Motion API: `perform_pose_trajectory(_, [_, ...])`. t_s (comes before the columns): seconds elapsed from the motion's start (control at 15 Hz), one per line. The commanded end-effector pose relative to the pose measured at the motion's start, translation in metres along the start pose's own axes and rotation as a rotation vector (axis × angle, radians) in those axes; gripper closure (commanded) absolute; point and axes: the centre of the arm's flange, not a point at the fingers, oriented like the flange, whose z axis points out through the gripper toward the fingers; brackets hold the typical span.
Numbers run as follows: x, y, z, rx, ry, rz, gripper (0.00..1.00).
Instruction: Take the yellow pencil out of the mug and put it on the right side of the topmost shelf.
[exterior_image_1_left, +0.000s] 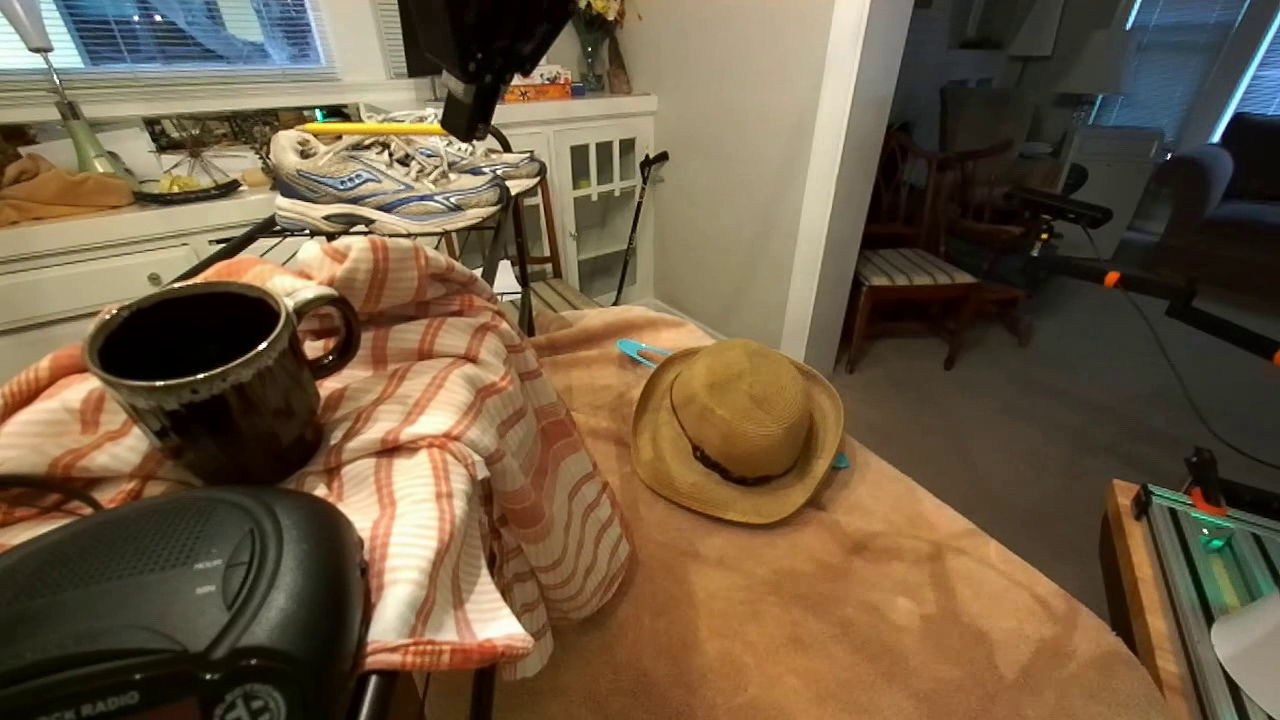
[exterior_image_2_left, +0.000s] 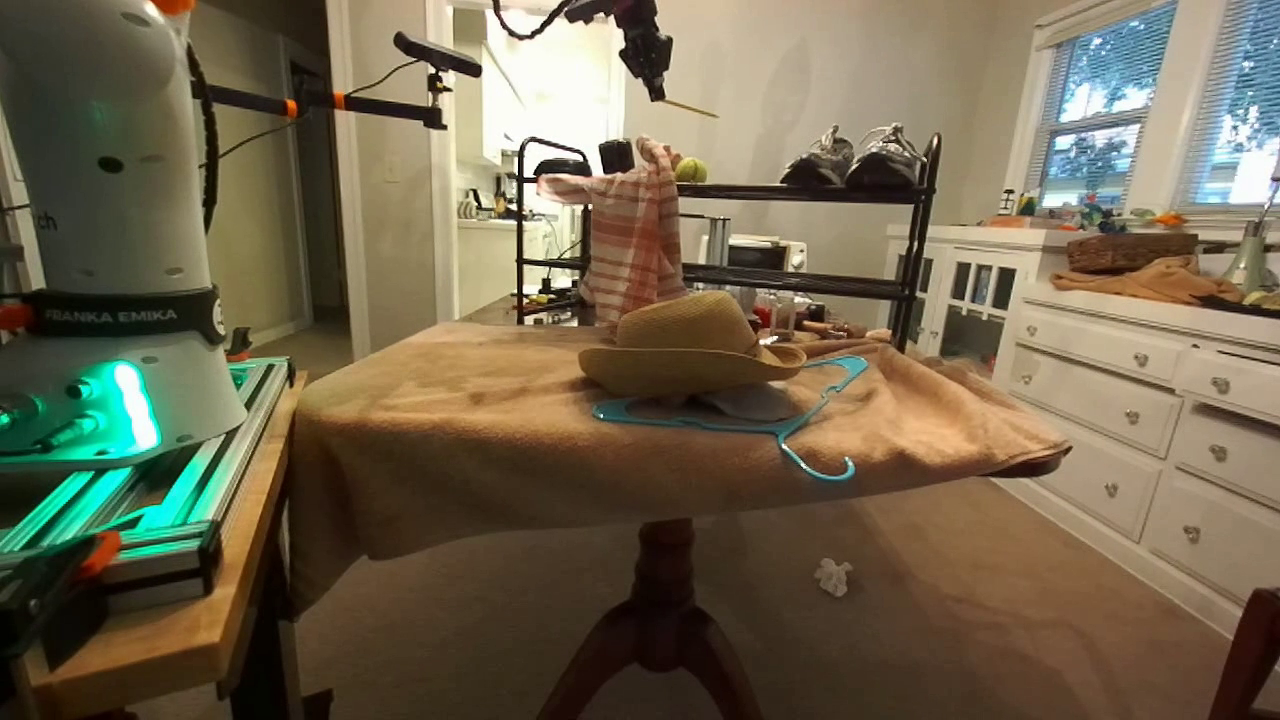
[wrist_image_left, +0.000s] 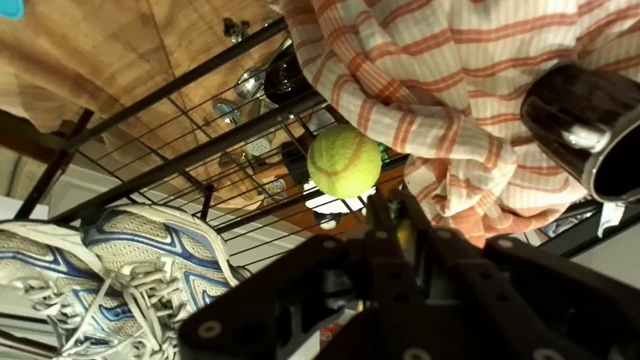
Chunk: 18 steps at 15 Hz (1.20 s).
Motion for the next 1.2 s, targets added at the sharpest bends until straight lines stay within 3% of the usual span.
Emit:
perform_pose_trajectory(0.0, [0.002,0.007,0.021,-0.072,0.034,-0.181,0.98])
perform_pose_trajectory(0.53, [0.011,0.041,0.056,-0.22,0.132,-0.334,0.98])
perform_pose_trajectory(1.13, [-0.003,0.044,0.09,-0.222,0.16,-0.409,0.98])
